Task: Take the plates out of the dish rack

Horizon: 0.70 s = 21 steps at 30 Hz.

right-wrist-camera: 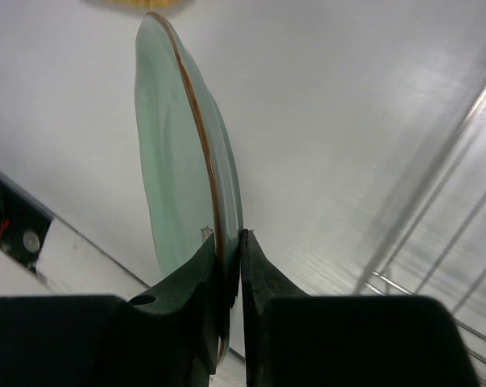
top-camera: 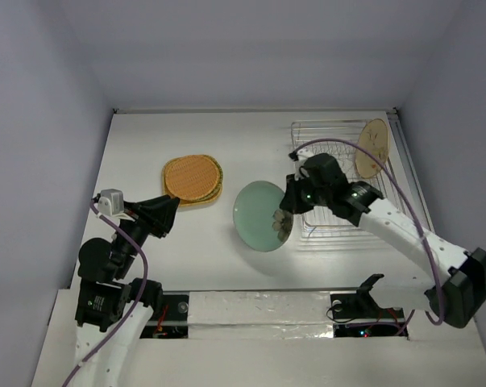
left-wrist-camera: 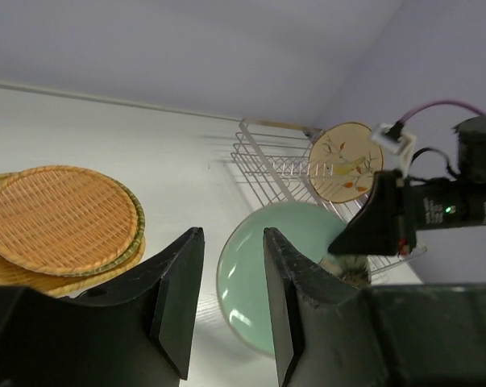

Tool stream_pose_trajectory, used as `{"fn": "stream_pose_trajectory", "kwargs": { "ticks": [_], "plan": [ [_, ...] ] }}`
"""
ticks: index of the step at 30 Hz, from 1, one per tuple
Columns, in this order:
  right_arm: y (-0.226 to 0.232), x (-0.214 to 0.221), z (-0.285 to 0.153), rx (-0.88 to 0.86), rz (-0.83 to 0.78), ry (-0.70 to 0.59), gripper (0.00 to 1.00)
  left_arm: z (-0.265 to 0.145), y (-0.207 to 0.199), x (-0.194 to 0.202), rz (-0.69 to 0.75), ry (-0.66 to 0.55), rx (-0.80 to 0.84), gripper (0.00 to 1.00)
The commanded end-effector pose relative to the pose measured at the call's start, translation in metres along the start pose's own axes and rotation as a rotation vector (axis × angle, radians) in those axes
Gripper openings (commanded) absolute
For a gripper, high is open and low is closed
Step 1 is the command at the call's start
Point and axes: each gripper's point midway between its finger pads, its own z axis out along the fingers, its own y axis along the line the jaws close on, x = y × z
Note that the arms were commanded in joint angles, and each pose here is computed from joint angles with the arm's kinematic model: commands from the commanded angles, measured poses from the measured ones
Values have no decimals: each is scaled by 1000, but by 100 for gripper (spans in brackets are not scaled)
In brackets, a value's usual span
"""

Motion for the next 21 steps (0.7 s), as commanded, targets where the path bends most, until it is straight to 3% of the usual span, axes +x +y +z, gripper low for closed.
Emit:
{"fn": "stream_pose_trajectory", "kwargs": {
  "ticks": [1,6,10,19,21],
  "plan": [
    [68,-30,17,-242,-44,-102,0,7,1,0,-3,-2,2,33],
    [63,-13,61,-228,-33,-46,0,8,3,1,-5,2,-9,33],
    [36,0,92,-103,-19,-18,0,9,5,3,-9,10,-17,33],
    [-29,38,119,190,12,34,0,9,4,2,-8,8,-13,33],
    [-41,51,123,235,16,63,8,9,4,2,-6,7,-12,33]
  ]
}}
